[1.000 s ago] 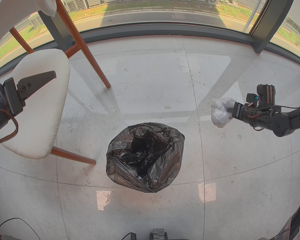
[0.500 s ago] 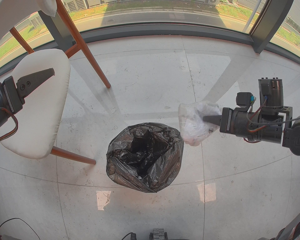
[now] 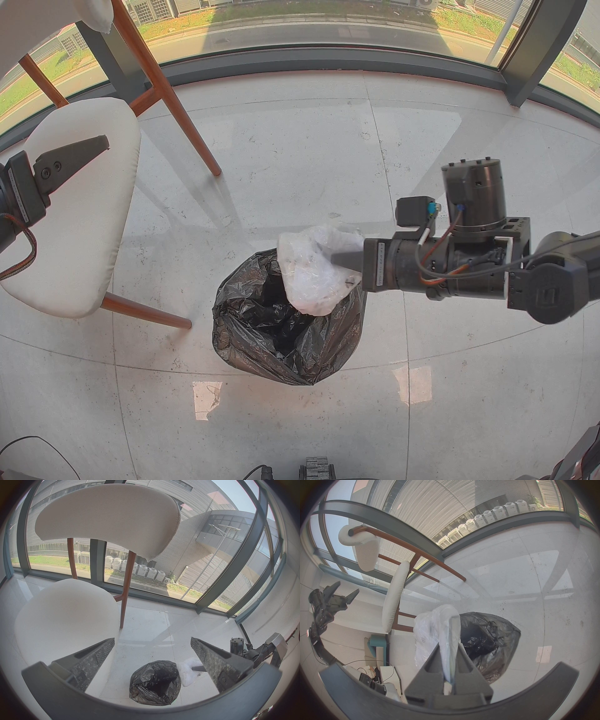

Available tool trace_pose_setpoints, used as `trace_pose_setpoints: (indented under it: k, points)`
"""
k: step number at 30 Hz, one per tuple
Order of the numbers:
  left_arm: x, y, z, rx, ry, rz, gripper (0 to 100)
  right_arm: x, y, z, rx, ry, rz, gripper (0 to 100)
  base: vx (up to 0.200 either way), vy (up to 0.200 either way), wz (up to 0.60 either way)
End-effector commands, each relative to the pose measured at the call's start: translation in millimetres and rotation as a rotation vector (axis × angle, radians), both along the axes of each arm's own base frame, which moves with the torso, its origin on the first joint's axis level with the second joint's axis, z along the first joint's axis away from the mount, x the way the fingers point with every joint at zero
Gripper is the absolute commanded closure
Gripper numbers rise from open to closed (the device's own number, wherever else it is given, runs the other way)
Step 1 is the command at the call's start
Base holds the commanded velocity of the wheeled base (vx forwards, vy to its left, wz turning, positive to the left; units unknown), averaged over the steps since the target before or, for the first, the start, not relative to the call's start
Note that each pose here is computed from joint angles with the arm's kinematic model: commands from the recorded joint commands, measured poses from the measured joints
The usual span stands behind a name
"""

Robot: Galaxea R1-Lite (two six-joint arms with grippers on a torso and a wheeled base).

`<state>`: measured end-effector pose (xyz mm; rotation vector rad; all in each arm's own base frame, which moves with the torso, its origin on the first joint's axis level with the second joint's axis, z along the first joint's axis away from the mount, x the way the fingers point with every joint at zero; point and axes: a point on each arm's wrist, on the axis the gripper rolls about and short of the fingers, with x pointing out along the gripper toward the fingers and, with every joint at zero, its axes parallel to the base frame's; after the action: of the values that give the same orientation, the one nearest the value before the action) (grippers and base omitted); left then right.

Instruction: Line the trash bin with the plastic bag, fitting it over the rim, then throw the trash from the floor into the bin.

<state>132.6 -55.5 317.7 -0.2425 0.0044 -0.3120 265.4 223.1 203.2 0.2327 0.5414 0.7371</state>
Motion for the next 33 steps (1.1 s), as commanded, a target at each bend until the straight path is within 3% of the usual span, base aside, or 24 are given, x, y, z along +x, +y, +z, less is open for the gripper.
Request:
trace_pose_setpoints:
  k: [1,7,8,18,22,24,26,27,29,30,33]
  points:
    - [1.7,0.4,-0.6,0.001,0.004,0.007,0,22.2,19.2,-17.5,-0.022,0.018,-0.002,100,0.000,0.000,0.00]
    - [1.9,1.0,-0.6,0.020,-0.002,0.011,0,26.1,21.7,-23.9,-0.039,0.022,0.005,100,0.000,0.000,0.00]
    - [1.9,1.0,-0.6,0.022,-0.003,0.011,0,26.0,21.6,-24.1,-0.041,0.022,0.005,0,0.000,0.000,0.00]
    - [1.3,1.7,-1.0,0.022,-0.003,0.014,0,24.9,13.6,-14.9,-0.024,0.005,-0.026,0,0.000,0.000,0.00]
    - [0.1,9.6,-1.9,0.022,-0.002,0.065,0,13.1,-34.8,27.5,0.042,-0.072,-0.210,0,0.000,0.000,0.00]
    - [-9.9,22.7,-5.8,0.018,-0.013,0.135,0,-1.6,-70.5,48.2,0.108,-0.092,-0.308,0,0.000,0.000,0.00]
    - [-13.8,27.1,-8.0,0.019,-0.014,0.162,0,-8.1,-81.5,54.6,0.129,-0.101,-0.333,0,0.000,0.000,0.00]
    - [-23.7,35.3,-18.0,0.020,-0.006,0.211,0,-26.6,-111.6,66.9,0.167,-0.127,-0.412,0,0.000,0.000,0.00]
    - [-29.7,37.7,-22.6,0.020,-0.006,0.221,0,-34.8,-123.7,69.2,0.172,-0.142,-0.449,0,0.000,0.000,0.00]
    - [-46.0,41.5,-34.8,0.019,-0.009,0.231,0,-55.4,-151.7,69.6,0.170,-0.177,-0.546,0,0.000,0.000,0.00]
    - [-67.1,45.6,-55.7,0.018,-0.007,0.234,0,-86.3,-191.7,65.1,0.140,-0.235,-0.690,0,0.000,0.000,0.00]
